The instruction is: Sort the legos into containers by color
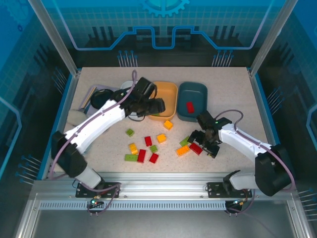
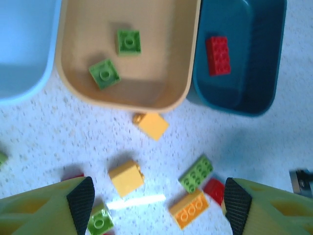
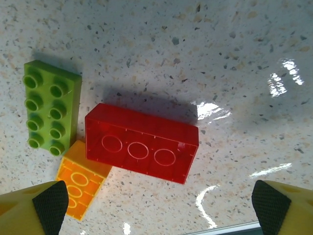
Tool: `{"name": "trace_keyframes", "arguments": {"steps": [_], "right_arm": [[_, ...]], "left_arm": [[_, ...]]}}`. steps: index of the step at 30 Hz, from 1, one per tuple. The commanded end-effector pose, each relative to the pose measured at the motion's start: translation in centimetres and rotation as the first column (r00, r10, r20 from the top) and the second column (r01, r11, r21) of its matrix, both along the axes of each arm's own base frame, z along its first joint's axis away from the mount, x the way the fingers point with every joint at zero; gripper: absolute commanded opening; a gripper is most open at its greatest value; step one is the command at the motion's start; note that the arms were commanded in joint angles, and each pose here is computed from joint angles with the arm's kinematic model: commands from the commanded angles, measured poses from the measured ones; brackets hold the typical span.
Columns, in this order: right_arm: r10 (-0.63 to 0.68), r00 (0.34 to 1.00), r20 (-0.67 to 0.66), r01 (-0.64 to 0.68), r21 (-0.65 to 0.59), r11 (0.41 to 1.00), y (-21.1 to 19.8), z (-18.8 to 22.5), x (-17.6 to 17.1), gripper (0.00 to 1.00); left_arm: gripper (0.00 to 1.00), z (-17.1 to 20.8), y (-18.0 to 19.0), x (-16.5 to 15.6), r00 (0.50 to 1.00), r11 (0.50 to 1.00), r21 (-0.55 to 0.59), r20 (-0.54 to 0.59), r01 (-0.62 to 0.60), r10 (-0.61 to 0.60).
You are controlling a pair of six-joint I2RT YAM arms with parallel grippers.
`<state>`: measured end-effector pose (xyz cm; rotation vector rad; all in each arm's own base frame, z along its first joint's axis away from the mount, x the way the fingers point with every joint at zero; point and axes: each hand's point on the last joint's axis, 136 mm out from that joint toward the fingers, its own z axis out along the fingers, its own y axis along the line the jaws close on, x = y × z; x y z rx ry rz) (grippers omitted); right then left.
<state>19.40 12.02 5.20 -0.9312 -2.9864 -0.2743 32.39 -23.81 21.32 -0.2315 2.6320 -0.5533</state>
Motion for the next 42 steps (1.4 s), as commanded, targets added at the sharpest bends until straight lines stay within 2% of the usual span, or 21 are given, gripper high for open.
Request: {"name": "trace_keyframes", "arguments": {"steps": [1, 6, 15, 24, 29, 32, 35, 39, 42], "right_arm": [[-0.045, 0.999, -0.017, 0.046, 0.012, 0.999, -0.1, -1.0, 0.0, 0.99], [-0.038, 0.999, -0.022, 0.039, 0.035, 0.999, 0.4, -1.7, 0.9, 0.98], [-0.044, 0.999, -0.031, 0.045, 0.038, 0.998, 0.5, -3.1, 1.2, 0.92], [-0.074, 0.995, -0.064, 0.075, 0.016, 0.997, 0.1, -4.3, 0.5, 0.75], [-0.048, 0.998, -0.044, 0.047, -0.003, 0.999, -0.1, -4.0, 0.9, 0.58], [-0.012, 1.0, 0.013, 0.013, -0.03, 0.999, -0.5, -2.1, 1.4, 0.55], [0.067, 0.989, 0.128, -0.058, -0.07, 0.996, -0.4, 1.7, 2.9, 0.55], [0.087, 0.959, 0.271, -0.074, -0.059, 0.996, 0.4, 7.0, 6.7, 0.55], [0.077, 0.941, 0.331, -0.072, -0.026, 0.997, 1.7, 9.6, 10.3, 0.55]], "left_arm": [[0.74, -0.7, 0.0, -2.8, 1.0, 0.994, -0.109, -0.025, -0.006, 0.003], [0.75, -1.0, 2.4, -6.1, 0.999, 0.99, -0.136, -0.029, -0.032, 0.028], [0.75, -0.9, 3.7, -8.0, 0.999, 0.987, -0.158, -0.015, -0.04, 0.038], [0.75, -1.2, 3.8, -8.0, 0.998, 0.985, -0.162, -0.021, -0.055, 0.052], [0.75, -1.2, 3.7, -7.8, 0.998, 0.985, -0.163, -0.019, -0.058, 0.055], [0.75, -1.0, 3.8, -7.8, 0.998, 0.984, -0.166, -0.017, -0.066, 0.064], [0.75, 0.4, 4.2, -7.6, 0.996, 0.981, -0.175, 0.02, -0.081, 0.086], [0.75, 3.0, 4.7, -7.0, 0.989, 0.975, -0.198, 0.091, -0.097, 0.116], [0.75, 4.0, 4.6, -6.5, 0.986, 0.976, -0.199, 0.118, -0.093, 0.118]]}}
